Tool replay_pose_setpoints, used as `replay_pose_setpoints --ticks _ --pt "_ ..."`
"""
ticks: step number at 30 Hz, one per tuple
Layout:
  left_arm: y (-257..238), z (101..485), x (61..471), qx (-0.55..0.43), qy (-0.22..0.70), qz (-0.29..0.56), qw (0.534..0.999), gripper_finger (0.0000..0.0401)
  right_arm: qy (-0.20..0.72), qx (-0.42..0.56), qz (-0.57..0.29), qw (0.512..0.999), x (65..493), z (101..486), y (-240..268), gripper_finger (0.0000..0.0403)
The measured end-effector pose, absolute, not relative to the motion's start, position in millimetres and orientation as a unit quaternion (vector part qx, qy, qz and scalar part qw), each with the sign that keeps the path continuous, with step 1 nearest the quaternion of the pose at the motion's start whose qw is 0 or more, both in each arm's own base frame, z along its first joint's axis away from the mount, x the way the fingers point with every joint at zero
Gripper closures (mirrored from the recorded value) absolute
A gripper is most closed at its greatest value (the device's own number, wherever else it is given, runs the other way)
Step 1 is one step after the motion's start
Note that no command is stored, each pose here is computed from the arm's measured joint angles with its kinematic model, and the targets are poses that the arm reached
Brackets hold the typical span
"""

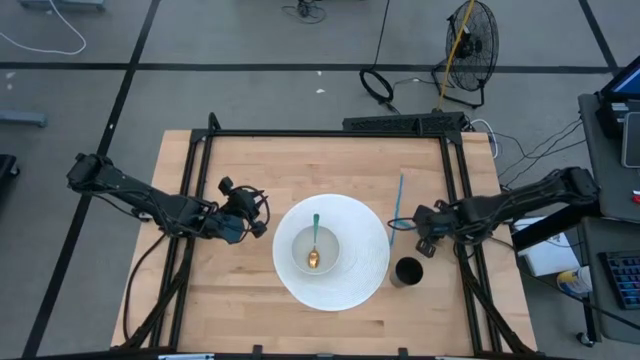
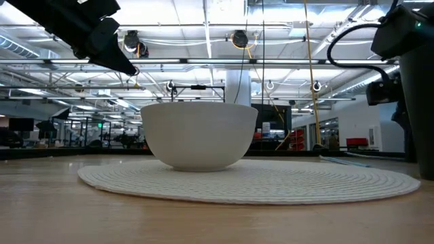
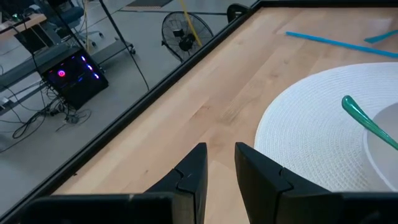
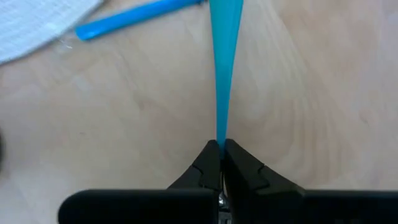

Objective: Pick & Place Utensil
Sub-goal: Put the blue fork into the white bowl on the white mat

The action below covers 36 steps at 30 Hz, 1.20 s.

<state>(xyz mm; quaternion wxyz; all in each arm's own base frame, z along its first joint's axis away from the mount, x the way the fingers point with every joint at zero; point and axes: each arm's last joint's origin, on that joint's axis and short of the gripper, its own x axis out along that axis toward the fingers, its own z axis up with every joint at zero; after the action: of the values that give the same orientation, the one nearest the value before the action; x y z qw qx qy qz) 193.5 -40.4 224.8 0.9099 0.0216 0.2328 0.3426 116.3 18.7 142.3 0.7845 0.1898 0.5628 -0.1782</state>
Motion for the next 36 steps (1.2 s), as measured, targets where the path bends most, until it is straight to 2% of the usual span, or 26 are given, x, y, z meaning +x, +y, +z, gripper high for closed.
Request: replay_pose_setpoints --ticks 12,22,30,36 --pt "-41.0 226.9 195.4 0.013 0.221 0.341 0.914 0.0313 0.476 0.202 -0.144 0.844 125.7 155.8 19.9 0.0402" --pt "-41.4 228.1 196.4 0.016 0.217 0.339 0.916 0.0313 0.414 0.185 -0.183 0.872 133.6 163.1 17.5 0.0402" --pt "-41.4 228.2 196.4 0.014 0.216 0.339 0.916 0.0313 0.358 0.15 -0.191 0.902 144.2 184.8 16.9 0.0402" --pt "-41.4 228.2 196.4 0.013 0.216 0.339 0.916 0.0313 0.286 0.128 -0.164 0.935 157.0 204.4 16.4 0.0402"
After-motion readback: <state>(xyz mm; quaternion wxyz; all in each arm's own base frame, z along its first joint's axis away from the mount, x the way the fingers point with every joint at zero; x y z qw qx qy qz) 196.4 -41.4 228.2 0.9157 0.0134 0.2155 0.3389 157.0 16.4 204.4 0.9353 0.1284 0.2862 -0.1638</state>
